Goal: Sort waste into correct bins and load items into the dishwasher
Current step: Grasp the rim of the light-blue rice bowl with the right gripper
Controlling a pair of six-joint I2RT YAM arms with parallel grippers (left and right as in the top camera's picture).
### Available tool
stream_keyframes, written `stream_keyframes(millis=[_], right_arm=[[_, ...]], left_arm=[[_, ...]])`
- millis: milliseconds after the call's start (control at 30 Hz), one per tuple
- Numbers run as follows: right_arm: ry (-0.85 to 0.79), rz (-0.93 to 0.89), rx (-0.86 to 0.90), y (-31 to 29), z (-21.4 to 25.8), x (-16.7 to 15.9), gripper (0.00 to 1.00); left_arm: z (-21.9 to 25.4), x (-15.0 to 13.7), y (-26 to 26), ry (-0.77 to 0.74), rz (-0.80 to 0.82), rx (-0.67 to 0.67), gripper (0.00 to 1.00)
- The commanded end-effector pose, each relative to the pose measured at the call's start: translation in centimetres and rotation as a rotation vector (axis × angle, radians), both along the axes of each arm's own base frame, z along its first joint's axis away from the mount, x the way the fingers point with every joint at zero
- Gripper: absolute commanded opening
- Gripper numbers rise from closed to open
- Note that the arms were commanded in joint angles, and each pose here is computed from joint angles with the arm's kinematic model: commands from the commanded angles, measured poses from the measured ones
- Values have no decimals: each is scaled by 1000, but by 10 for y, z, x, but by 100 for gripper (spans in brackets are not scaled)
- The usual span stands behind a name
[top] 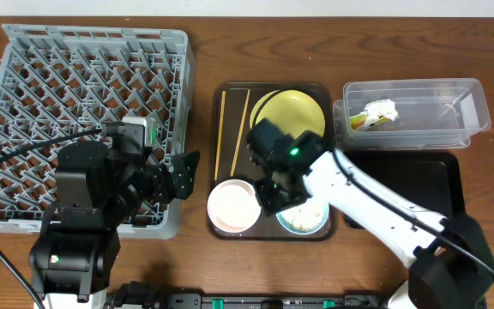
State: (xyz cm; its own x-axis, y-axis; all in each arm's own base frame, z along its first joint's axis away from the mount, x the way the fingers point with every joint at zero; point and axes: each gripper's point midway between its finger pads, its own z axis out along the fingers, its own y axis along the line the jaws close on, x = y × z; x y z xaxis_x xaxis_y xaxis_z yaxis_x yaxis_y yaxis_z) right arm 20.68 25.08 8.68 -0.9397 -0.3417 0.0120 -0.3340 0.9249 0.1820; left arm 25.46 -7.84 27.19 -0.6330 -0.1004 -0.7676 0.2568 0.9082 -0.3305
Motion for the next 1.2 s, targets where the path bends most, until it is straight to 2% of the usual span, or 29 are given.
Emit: stream_keyframes(millis=[0, 233, 367, 633, 767, 800, 833, 933, 1000, 1167], right_arm=[[-48, -87, -112, -16, -14, 6, 41], [-55, -63, -88, -16, -39, 3, 34], [-52, 3, -76, -18, -51, -2, 36], [-82, -22, -126, -36, -66, 3, 35], [-72, -54, -134, -45, -71, 6, 20], [-69, -60, -133, -47, -71, 7, 11], [-69, -65, -132, -47, -71, 8, 8], [-82, -65, -119, -45, -71, 11, 6], [-85, -66, -117, -45, -71, 12, 1], [-91, -82, -43, -34, -56, 19, 1]], left_arm=[[10, 0, -2, -21, -6, -14, 98], [10, 0, -2, -21, -6, -14, 98], [10, 0, -2, -21, -6, -14, 98], [10, 0, -2, -21, -6, -14, 98], [10, 0, -2, -21, -6, -14, 98], [10, 0, -2, -21, -6, -14, 98], [10, 0, -2, -21, -6, -14, 98], [10, 0, -2, -21, -6, -14, 98], [10, 0, -2, -21, -6, -14, 98], [10, 0, -2, -21, -6, -14, 98]])
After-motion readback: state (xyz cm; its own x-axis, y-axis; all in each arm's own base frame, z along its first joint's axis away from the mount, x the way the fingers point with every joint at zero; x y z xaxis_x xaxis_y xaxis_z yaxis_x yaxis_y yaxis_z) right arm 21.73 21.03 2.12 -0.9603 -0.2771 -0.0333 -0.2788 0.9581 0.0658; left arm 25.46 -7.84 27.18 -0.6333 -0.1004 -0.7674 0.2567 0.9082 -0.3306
